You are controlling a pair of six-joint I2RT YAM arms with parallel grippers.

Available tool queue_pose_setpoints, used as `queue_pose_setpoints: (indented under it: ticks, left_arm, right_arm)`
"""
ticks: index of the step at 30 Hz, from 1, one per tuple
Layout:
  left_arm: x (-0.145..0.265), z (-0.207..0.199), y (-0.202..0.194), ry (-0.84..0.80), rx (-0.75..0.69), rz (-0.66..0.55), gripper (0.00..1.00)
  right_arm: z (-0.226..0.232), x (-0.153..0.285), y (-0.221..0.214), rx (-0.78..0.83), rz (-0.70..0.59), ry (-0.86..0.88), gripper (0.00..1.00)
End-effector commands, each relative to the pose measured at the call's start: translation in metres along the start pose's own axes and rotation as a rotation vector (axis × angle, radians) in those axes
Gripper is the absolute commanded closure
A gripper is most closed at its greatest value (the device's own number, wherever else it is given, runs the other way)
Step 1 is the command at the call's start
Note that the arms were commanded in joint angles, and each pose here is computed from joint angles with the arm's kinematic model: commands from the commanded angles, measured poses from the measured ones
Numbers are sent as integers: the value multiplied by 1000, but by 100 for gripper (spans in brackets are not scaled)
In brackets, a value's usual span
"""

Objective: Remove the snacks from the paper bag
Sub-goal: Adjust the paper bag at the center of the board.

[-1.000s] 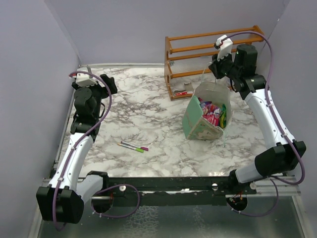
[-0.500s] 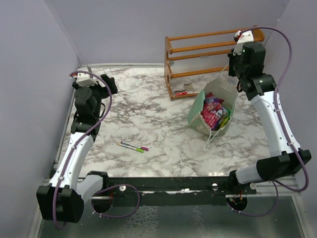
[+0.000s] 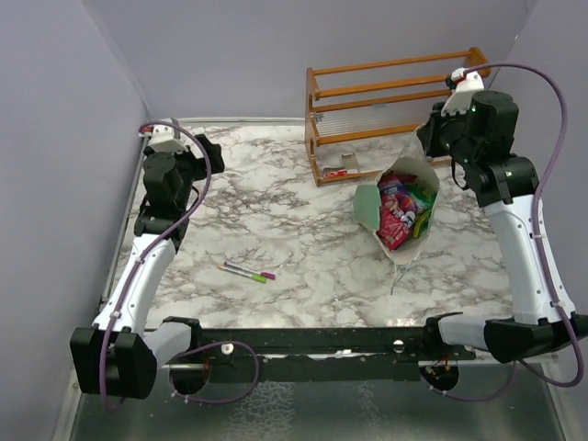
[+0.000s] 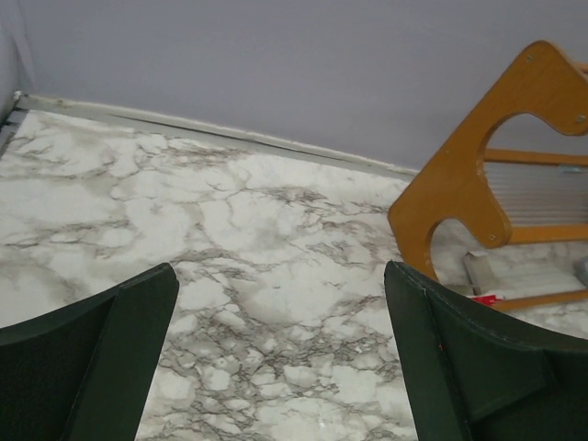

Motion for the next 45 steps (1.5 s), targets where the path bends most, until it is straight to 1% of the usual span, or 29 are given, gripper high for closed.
queue_pose_setpoints:
  ticks: [1,4,6,7,10,12,16,19,22,25,29,33,34,38,40,42,44,45]
  left_arm:
    - [1,-49,4,-258,43,57,3]
    - [13,-82,-17,-446,131,152,8]
    - [27,-106,-34,-546,200,214,10]
    - [36,-118,-43,-587,217,242,10]
    - [65,-147,-64,-640,241,312,10]
    - [86,-159,-68,-675,263,327,10]
    - [117,-165,-63,-688,303,323,10]
    - [135,-175,-59,-713,338,335,14]
    - [152,-190,-54,-757,349,331,11]
    - [164,-209,-57,-770,314,325,11]
    - [172,-236,-74,-727,174,374,18]
    - [186,-267,-86,-731,73,382,24]
    - [189,-273,-89,-735,58,382,26]
    - [201,-294,-99,-731,-33,399,38]
    - [207,-299,-104,-730,-76,397,42]
    - [211,-299,-106,-731,-84,396,45]
    - [213,-294,-106,-737,-79,382,46]
    - [212,-291,-106,-731,-71,372,46]
  right_arm:
    - [65,30,13,-88,-71,384,99]
    - [75,38,10,-99,-90,457,99]
    - [78,39,9,-106,-99,477,99]
    - [80,40,10,-110,-99,486,99]
    - [90,45,11,-120,-94,553,99]
    - [101,51,11,-136,-84,630,99]
    - [121,61,2,-161,-50,778,99]
    - [122,61,-5,-162,-43,792,99]
    - [120,60,-13,-158,-36,787,99]
    - [121,66,-18,-142,-44,805,99]
    - [117,74,-24,-129,-62,791,99]
    - [100,75,-39,-118,-73,673,99]
    - [95,76,-42,-111,-75,643,99]
    - [83,86,-46,-86,-103,571,99]
    - [78,90,-45,-67,-114,546,99]
    - [70,89,-43,-35,-124,493,99]
    - [63,84,-45,-32,-111,448,99]
    - [64,85,-45,-30,-106,459,99]
Point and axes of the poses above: each gripper's point midway between its finger pads, its own x axis back along the fingers, its own z axis along the line the jaws close on, y = z × x, the point moved 1 cm from there along x, back along the fingers, and after that the axes turned 7 degrees about -x, right-handed, at the moved point
